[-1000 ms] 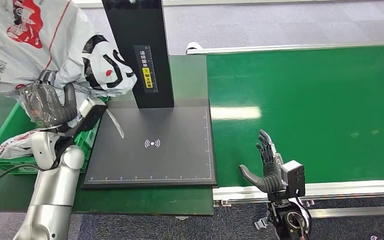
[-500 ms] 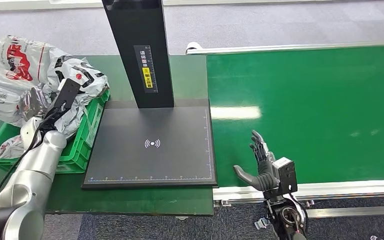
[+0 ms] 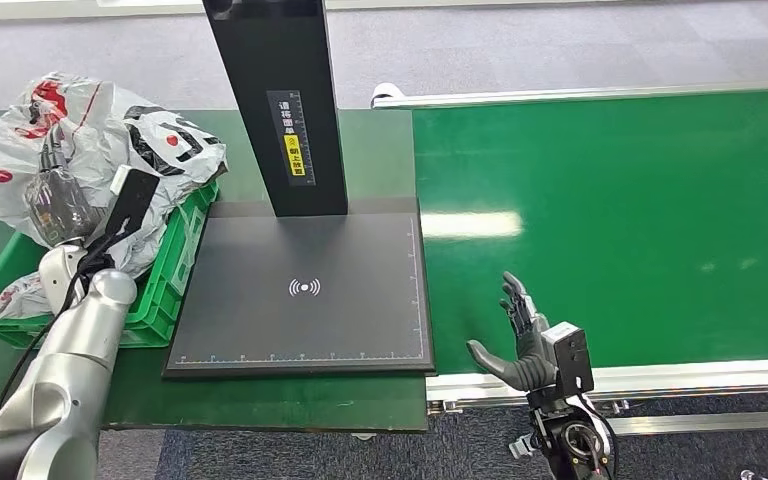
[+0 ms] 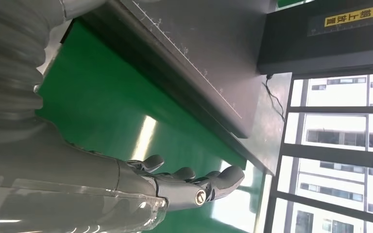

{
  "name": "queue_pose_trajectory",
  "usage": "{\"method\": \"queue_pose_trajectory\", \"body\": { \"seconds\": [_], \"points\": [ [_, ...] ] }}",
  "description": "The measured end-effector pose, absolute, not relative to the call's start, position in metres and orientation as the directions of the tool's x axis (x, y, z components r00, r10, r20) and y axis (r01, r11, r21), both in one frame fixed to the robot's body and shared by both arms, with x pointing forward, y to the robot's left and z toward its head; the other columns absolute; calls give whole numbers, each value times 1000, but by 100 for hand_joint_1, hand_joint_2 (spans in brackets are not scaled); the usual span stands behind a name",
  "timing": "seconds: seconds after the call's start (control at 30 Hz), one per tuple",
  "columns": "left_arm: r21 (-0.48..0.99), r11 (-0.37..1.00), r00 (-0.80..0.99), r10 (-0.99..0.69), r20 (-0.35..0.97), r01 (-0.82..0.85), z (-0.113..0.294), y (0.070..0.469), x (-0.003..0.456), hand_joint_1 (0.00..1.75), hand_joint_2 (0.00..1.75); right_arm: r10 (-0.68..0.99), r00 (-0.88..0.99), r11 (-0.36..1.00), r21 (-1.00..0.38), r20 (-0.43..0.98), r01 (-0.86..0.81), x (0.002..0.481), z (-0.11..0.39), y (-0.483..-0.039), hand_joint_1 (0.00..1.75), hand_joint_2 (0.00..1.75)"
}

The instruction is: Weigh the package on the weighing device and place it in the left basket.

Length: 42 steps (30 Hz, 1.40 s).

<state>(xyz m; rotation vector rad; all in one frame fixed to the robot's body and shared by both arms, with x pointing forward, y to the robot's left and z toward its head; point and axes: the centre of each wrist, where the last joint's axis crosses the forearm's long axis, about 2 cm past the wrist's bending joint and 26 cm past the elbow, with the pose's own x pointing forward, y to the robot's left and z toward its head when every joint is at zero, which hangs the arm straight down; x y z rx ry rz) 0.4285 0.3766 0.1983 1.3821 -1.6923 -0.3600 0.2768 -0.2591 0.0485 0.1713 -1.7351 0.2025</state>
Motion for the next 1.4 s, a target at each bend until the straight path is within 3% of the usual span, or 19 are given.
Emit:
{"method": "queue_pose_trajectory", "body": {
  "seconds": [0.13,0.23,0.4,0.5,0.6,0.73,0.83,0.97,1.17,1.4],
  "points": [
    [659,285,-80,-943,323,-696,209,365,416,0,175,0,-170,974,-38,985,-222,273,47,-262,0,175],
    [571,316,-162,-939,304,-757,218,361,407,0,175,1,-169,976,-38,986,-217,271,46,-264,0,175],
    [299,473,-319,-839,441,-829,220,360,390,0,175,7,-179,979,-44,984,-199,268,45,-266,0,175],
    [124,599,-437,-695,570,-791,216,355,377,0,175,7,-193,981,-43,981,-187,265,46,-268,0,175],
    [10,784,-591,-477,651,-621,213,336,367,0,175,-9,-213,983,-30,977,-179,262,49,-271,0,175],
    [31,962,-700,-221,679,-273,204,296,353,0,175,-107,-246,980,61,963,-188,263,56,-270,0,175],
    [51,999,-693,-32,720,6,191,267,341,0,175,-168,-251,971,116,953,-209,265,60,-269,0,175],
    [66,952,-597,132,791,298,168,237,323,0,175,-222,-230,951,158,947,-267,268,63,-265,0,175],
    [-12,894,-447,235,863,447,133,209,300,0,175,-236,-213,942,169,948,-291,271,67,-254,0,175],
    [-119,869,-336,308,890,481,107,184,287,0,175,-309,-211,917,231,927,-326,269,69,-245,0,175]
  ]
}}
